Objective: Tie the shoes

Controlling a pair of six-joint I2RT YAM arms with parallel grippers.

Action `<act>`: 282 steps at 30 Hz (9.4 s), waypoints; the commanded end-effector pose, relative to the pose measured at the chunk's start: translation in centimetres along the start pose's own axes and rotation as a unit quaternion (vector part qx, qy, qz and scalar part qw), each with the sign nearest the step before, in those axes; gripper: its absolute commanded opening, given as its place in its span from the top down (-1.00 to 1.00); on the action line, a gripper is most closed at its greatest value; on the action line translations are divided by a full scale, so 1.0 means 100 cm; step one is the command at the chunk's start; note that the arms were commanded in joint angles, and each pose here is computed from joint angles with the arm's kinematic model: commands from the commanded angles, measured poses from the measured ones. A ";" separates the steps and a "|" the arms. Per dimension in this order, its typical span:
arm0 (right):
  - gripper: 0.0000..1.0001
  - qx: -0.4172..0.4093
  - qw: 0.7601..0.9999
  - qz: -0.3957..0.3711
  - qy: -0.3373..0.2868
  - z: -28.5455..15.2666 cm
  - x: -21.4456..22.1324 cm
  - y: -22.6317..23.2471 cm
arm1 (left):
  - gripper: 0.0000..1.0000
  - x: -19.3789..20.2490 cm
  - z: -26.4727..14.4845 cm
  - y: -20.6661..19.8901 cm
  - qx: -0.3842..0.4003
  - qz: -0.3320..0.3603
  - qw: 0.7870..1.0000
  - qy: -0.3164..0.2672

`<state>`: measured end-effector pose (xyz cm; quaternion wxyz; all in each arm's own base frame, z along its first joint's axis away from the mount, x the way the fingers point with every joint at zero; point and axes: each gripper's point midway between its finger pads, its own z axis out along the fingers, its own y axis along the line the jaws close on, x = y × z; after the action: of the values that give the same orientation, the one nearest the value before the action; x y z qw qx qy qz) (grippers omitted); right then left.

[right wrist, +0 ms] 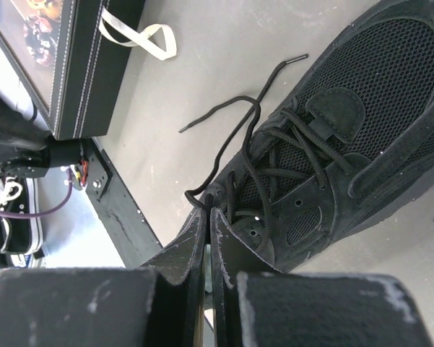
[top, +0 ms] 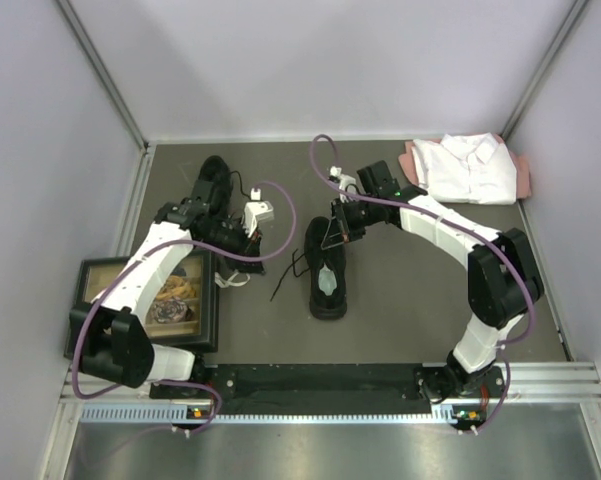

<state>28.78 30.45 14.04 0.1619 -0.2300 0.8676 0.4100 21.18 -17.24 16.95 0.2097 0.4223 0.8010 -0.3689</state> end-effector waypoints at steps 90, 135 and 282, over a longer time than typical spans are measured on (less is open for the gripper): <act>1.00 -0.045 0.997 -0.048 -0.048 -0.018 -0.030 0.024 | 1.00 -0.130 0.175 -0.066 0.119 0.173 0.972 -0.101; 1.00 -0.099 0.993 -0.039 -0.046 -0.030 -0.022 0.044 | -0.08 -0.102 0.082 -0.002 0.023 0.112 0.978 -0.174; 1.00 0.037 0.989 -0.122 -0.069 -0.047 0.035 0.011 | -0.12 -0.099 0.069 -0.048 -0.045 0.272 0.933 -0.230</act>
<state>23.74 25.59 12.53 0.2264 -0.3061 0.8540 0.3545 21.57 -27.87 19.28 0.4474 0.5168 0.6317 -0.3657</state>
